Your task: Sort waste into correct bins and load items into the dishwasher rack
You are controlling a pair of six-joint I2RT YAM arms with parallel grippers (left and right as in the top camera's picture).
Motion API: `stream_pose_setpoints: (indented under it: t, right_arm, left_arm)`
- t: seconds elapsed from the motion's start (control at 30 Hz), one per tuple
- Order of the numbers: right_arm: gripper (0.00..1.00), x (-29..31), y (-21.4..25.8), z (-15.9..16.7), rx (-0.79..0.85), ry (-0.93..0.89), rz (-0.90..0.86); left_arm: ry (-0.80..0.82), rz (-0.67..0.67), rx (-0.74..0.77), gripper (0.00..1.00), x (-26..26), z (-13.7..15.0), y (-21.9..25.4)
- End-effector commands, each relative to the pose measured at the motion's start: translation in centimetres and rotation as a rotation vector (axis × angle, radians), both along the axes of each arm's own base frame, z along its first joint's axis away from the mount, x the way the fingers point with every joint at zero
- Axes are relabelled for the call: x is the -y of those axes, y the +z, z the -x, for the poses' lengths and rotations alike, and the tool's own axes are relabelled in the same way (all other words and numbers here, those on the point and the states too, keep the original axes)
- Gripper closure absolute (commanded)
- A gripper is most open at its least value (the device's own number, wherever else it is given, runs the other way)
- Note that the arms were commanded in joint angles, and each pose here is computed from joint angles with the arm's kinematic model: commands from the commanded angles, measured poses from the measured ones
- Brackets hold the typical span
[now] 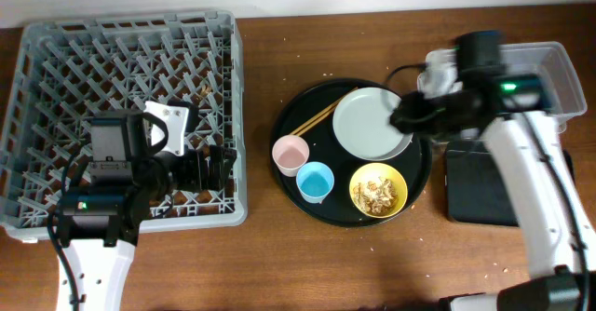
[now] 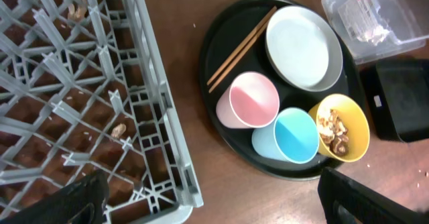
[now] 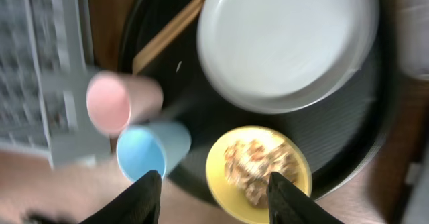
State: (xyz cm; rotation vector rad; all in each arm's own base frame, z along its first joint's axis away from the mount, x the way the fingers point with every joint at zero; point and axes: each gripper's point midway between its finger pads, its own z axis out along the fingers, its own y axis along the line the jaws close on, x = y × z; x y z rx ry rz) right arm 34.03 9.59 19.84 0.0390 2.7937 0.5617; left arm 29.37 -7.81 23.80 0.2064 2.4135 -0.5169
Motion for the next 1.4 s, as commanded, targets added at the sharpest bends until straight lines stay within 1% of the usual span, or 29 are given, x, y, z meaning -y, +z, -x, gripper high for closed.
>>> stream_pose_setpoints:
  t: [0.0,0.07,0.1,0.2,0.23,0.27,0.3,0.37,0.4,0.43,0.47,0.5,0.57,0.6,0.67,0.73,0.8,0.83,0.87,0.97,1.0,1.03,1.1,1.13,1.17,1.2,1.27,1.33,1.37]
  right_arm:
    - [0.55,-6.2,-3.9,2.7,-0.058,0.22,0.045]
    - [0.54,-11.0,-7.8,4.1,-0.034,0.36,0.08]
    - [0.55,-10.7,-10.3,3.8,-0.055,0.269,0.15]
    - [0.76,-10.7,-13.5,3.8,-0.091,0.249,0.162]
    - [0.9,-10.7,-13.5,4.2,-0.11,0.253,0.155]
    - [0.95,-10.8,-12.4,4.9,-0.124,0.264,0.13]
    - [0.96,-10.7,-11.2,5.1,-0.11,0.281,0.131]
    - [0.96,-10.1,-5.9,5.6,-0.048,0.369,0.094]
    - [0.96,-9.7,-2.0,5.8,-0.003,0.41,0.021]
    - [0.96,-9.7,1.8,5.5,0.059,0.418,-0.081]
    - [0.96,-10.9,8.5,4.2,0.243,0.469,-0.331]
    - [0.96,-12.3,11.4,3.8,0.342,0.54,-0.474]
    - [0.96,-15.3,16.1,4.6,0.504,0.747,-0.708]
    - [0.96,-17.0,17.2,5.1,0.561,0.829,-0.757]
    - [0.96,-19.4,17.6,6.0,0.594,0.908,-0.781]
    - [0.96,-20.9,16.8,5.7,0.573,0.905,-0.779]
    - [0.96,-21.3,16.8,6.2,0.563,0.925,-0.792]
    - [0.96,-21.6,16.8,6.5,0.56,0.934,-0.795]
    - [0.96,-22.0,16.7,6.9,0.554,0.946,-0.8]
    - [0.95,-22.2,16.7,7.2,0.552,0.953,-0.802]
    - [0.6,-22.1,16.7,7.0,0.555,0.945,-0.795]
    - [0.45,-21.5,16.7,6.2,0.565,0.922,-0.783]
    - [0.39,-17.5,15.2,1.5,0.57,0.709,-0.642]
    - [0.38,-14.3,13.7,-1.0,0.52,0.533,-0.547]
    - [0.37,-10.7,11.5,-2.5,0.433,0.359,-0.443]
    - [0.37,-7.4,8.5,-2.6,0.319,0.225,-0.325]
    - [0.36,-3.8,4.5,-1.0,0.158,0.103,-0.125]
    - [0.33,-2.6,3.0,0.7,0.071,0.08,-0.037]
    - [0.32,-2.5,2.7,1.1,0.053,0.086,-0.028]
  left_arm:
    - [0.108,0.003,0.004,0.01,-1.2,-0.8,0.6]
    - [0.173,0.01,-0.03,0.01,-1.7,-0.6,0.3]
    - [0.184,0.019,-0.033,0.01,-1.7,-0.7,0.3]
    - [0.174,0.033,-0.029,0.01,-1.5,-0.7,0.5]
    - [0.188,0.075,-0.027,0.01,-1.2,-1.0,0.9]
    - [0.17,0.118,-0.005,0.01,-0.7,-1.4,1.6]
    - [0.15,0.168,0.012,0.01,-0.4,-1.6,2.3]
    - [0.11,0.322,0.044,0.01,-0.2,-2.0,4.4]
    - [0.06,0.422,0.07,0.01,-0.2,-1.8,6.0]
    - [0.02,0.492,0.085,0.01,-0.2,-1.5,7.1]
    - [-0.116,0.633,0.123,0.01,0.7,-0.5,9.9]
    - [-0.237,0.703,0.143,0.01,1.8,0.5,11.4]
    - [-0.392,0.812,0.12,0.01,2.9,2.4,12.8]
    - [-0.481,0.881,0.098,0.01,3.4,3.6,13.7]
    - [-0.531,0.889,0.067,0.01,4.8,4.3,13.7]
    - [-0.608,0.894,0.03,0.02,6.9,5.5,13.7]
    - [-0.64,0.893,0.024,0.11,7.6,5.9,13.7]
    - [-0.638,0.891,0.024,0.18,7.6,5.9,13.7]
    - [-0.641,0.884,0.037,0.19,7.6,5.7,13.7]
    - [-0.643,0.871,0.056,0.34,7.6,5.6,13.8]
    - [-0.623,0.858,0.06,0.36,7.5,5.2,13.6]
    - [-0.579,0.83,0.068,0.37,7.4,4.4,13.1]
    - [-0.438,0.744,0.076,0.37,6.7,2.2,11.5]
    - [-0.34,0.701,0.053,0.37,6.0,1.2,10.2]
    - [-0.187,0.622,0.018,0.37,4.1,-0.1,8.0]
    - [0.097,0.464,-0.058,0.37,-0.3,-1.5,3.9]
    - [0.505,0.112,-0.128,0.37,-9.1,-1.5,-1.1]
    - [0.74,-0.174,-0.139,0.37,-15.1,-0.1,-2.4]
    - [0.766,-0.211,-0.143,0.37,-15.8,-0.1,-2.6]
